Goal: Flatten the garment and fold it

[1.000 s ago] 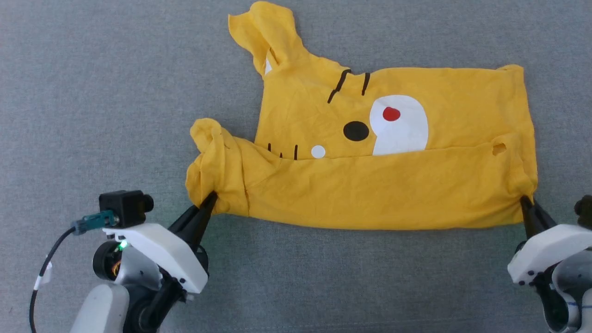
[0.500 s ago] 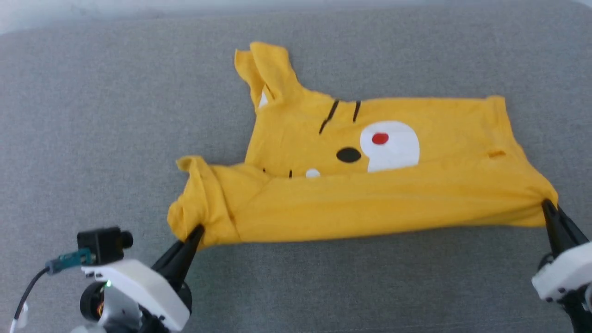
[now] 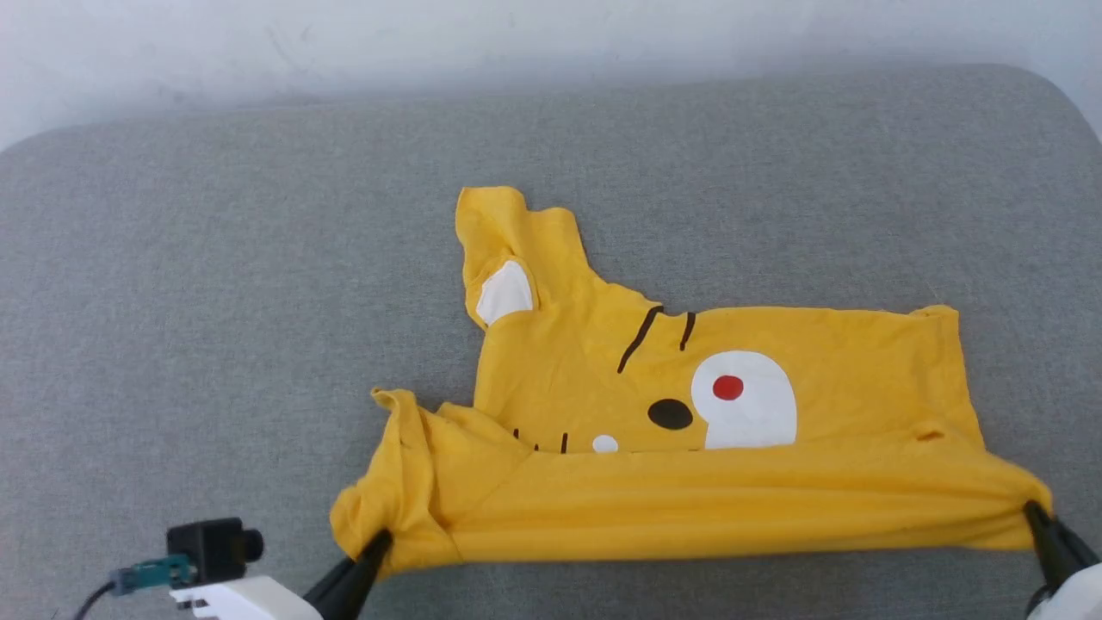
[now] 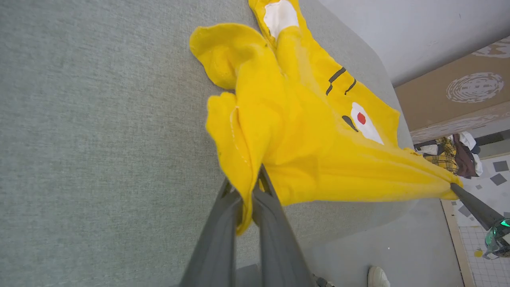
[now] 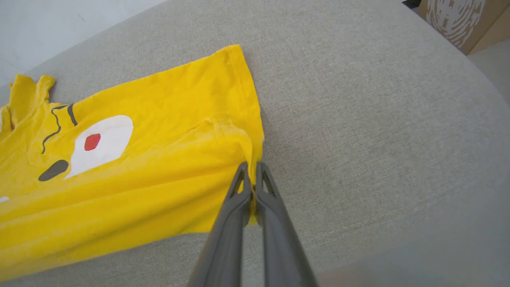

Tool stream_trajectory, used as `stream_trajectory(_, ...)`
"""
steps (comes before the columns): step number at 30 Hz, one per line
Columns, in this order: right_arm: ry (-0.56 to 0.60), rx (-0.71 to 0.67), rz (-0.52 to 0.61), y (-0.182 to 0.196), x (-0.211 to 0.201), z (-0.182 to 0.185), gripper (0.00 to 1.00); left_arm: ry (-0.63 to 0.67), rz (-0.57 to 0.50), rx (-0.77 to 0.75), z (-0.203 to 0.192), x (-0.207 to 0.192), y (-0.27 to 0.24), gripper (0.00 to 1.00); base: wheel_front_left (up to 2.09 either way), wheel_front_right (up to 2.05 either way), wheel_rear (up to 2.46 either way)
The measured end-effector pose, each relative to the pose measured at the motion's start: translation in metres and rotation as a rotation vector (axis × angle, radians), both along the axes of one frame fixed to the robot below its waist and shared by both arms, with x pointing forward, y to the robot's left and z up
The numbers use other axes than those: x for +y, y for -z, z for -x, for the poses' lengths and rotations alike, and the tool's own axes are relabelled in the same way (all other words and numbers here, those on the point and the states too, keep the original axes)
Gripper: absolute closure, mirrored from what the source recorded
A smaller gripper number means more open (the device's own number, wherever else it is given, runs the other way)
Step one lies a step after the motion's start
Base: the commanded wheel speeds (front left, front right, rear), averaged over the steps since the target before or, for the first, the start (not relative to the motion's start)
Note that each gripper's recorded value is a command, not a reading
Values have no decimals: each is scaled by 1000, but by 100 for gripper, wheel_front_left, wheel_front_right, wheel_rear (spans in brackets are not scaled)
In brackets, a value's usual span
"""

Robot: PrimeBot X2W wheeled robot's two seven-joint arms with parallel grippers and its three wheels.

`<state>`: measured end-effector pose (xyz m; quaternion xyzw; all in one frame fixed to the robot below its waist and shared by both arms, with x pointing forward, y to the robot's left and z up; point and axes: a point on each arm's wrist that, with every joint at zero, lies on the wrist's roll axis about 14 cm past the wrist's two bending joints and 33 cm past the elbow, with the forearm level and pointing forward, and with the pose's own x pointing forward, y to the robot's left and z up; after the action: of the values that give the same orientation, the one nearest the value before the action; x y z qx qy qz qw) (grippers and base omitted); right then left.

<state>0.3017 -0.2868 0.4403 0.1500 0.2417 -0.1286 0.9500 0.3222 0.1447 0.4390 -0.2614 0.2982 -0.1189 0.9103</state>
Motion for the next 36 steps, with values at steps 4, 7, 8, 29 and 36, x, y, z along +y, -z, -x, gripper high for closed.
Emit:
stream_trajectory(4,-20,61,-13,20,8,3,100,-6,-3,72,8,-2,22,100,0,0,0)
stream_trajectory(7,-38,113,-35,39,17,4,100,-3,2,132,8,-6,42,100,0,0,0)
stream_trajectory(8,-44,130,-39,45,19,4,100,-3,1,151,7,-7,48,100,0,0,0)
stream_trajectory(29,-8,-44,37,8,3,-36,0,-81,-122,-95,-46,26,14,0,0,0,0)
stream_trajectory(36,-57,-331,188,-53,16,-69,0,-249,-234,-559,-77,44,-66,0,0,0,0)
